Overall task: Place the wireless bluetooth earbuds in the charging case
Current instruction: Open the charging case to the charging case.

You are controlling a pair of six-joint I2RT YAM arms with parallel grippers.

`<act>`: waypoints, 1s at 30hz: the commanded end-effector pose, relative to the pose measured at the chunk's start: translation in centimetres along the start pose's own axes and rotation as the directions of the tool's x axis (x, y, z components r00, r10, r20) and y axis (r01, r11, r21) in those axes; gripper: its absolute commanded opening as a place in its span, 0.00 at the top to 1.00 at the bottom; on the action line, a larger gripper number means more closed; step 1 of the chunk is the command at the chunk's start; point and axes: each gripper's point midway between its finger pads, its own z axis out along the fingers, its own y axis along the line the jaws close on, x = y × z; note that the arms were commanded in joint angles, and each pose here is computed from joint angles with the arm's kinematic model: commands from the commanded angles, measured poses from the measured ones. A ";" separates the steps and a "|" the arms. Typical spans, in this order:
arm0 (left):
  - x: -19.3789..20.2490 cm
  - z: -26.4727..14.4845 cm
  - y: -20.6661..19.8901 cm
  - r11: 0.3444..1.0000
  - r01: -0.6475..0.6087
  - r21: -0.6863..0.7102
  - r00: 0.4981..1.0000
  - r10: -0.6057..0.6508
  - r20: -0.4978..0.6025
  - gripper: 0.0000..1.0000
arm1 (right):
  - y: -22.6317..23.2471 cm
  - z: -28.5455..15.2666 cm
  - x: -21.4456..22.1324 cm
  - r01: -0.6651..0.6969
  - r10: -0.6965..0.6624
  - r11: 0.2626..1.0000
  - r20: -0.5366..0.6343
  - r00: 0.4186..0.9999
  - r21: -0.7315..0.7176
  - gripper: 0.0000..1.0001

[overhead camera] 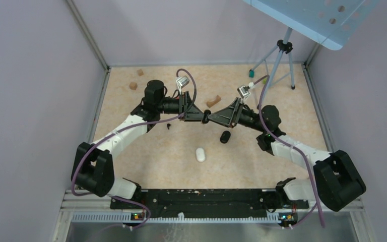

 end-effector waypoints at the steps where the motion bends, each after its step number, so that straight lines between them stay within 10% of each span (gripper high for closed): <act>1: -1.1 -0.5 -1.7 0.990 -0.132 -0.038 0.991 0.133 0.027 0.95 | 1.3 0.7 -1.6 0.118 -0.121 0.990 0.039 0.992 0.074 0.41; 30: -1.5 -0.5 -2.1 0.987 -0.150 -0.056 0.988 0.152 0.036 0.96 | -2.4 -0.6 -0.6 0.157 -0.155 0.915 -0.035 0.987 0.371 0.32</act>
